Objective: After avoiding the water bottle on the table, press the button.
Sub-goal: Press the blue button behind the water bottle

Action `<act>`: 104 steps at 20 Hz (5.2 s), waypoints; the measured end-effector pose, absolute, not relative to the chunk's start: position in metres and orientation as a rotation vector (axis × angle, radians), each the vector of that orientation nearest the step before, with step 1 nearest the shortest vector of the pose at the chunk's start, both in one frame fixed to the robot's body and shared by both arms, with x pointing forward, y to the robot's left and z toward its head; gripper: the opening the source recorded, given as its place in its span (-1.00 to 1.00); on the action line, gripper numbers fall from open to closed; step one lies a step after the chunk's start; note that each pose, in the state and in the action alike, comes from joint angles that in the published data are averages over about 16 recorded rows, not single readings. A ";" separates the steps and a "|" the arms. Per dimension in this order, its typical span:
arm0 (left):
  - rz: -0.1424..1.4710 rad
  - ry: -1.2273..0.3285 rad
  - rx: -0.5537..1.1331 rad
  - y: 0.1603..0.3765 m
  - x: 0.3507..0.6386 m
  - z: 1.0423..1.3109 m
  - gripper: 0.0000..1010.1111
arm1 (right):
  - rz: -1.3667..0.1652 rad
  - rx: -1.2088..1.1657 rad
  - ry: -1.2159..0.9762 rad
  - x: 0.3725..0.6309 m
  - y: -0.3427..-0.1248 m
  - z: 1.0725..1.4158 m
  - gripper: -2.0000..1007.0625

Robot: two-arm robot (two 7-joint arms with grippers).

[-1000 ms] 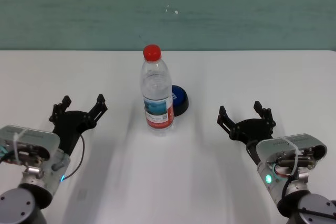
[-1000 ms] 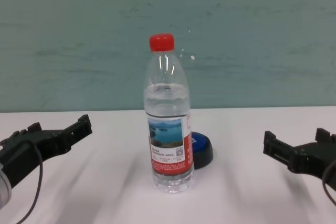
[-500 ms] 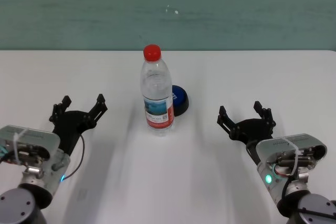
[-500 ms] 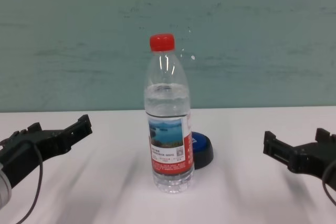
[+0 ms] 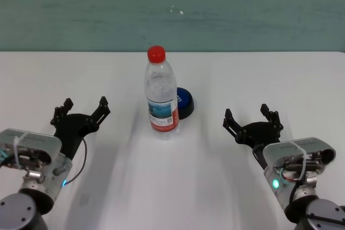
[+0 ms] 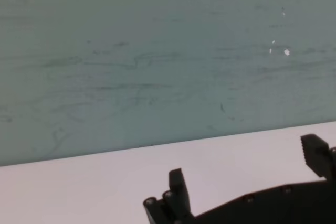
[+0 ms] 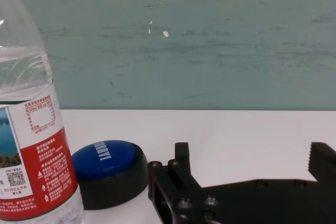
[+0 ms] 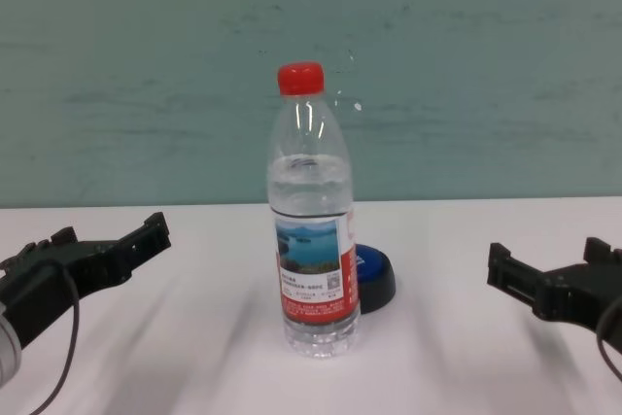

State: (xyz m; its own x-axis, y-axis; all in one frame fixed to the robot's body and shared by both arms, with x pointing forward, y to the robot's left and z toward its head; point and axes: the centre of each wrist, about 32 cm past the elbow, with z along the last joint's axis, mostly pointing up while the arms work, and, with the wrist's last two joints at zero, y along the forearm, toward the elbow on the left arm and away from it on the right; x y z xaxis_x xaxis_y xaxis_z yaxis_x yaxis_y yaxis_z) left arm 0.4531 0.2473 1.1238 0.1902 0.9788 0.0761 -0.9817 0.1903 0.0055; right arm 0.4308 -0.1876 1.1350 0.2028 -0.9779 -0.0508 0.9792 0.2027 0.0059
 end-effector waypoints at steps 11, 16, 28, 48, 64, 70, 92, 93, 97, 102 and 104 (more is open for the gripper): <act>1.378 -0.060 0.057 0.247 0.453 1.124 1.00 | -1.366 0.040 0.039 0.431 -0.188 1.135 0.99; 1.378 -0.060 0.057 0.247 0.453 1.124 1.00 | -1.366 0.040 0.039 0.431 -0.188 1.135 0.99; 1.378 -0.059 0.057 0.247 0.453 1.124 1.00 | -1.366 0.040 0.039 0.431 -0.188 1.135 0.99; 1.312 -0.064 0.021 0.255 0.436 1.127 1.00 | -1.366 0.040 0.039 0.431 -0.188 1.135 0.99; 1.206 -0.091 -0.012 0.276 0.404 1.132 1.00 | -1.366 0.040 0.039 0.431 -0.188 1.135 0.99; 1.157 -0.092 -0.025 0.278 0.397 1.134 1.00 | -1.366 0.040 0.039 0.431 -0.188 1.135 0.99; 1.089 -0.101 -0.033 0.263 0.398 1.133 1.00 | -1.366 0.040 0.039 0.431 -0.188 1.135 0.99; 1.087 -0.101 -0.033 0.262 0.398 1.133 1.00 | -1.366 0.040 0.039 0.431 -0.188 1.135 0.99; 1.082 -0.103 -0.031 0.260 0.400 1.133 1.00 | -1.366 0.040 0.039 0.431 -0.188 1.135 0.99; 1.076 -0.103 -0.030 0.258 0.401 1.133 1.00 | -1.366 0.040 0.039 0.431 -0.188 1.135 0.99; 1.073 -0.103 -0.030 0.257 0.402 1.132 1.00 | -1.366 0.040 0.039 0.431 -0.188 1.135 0.99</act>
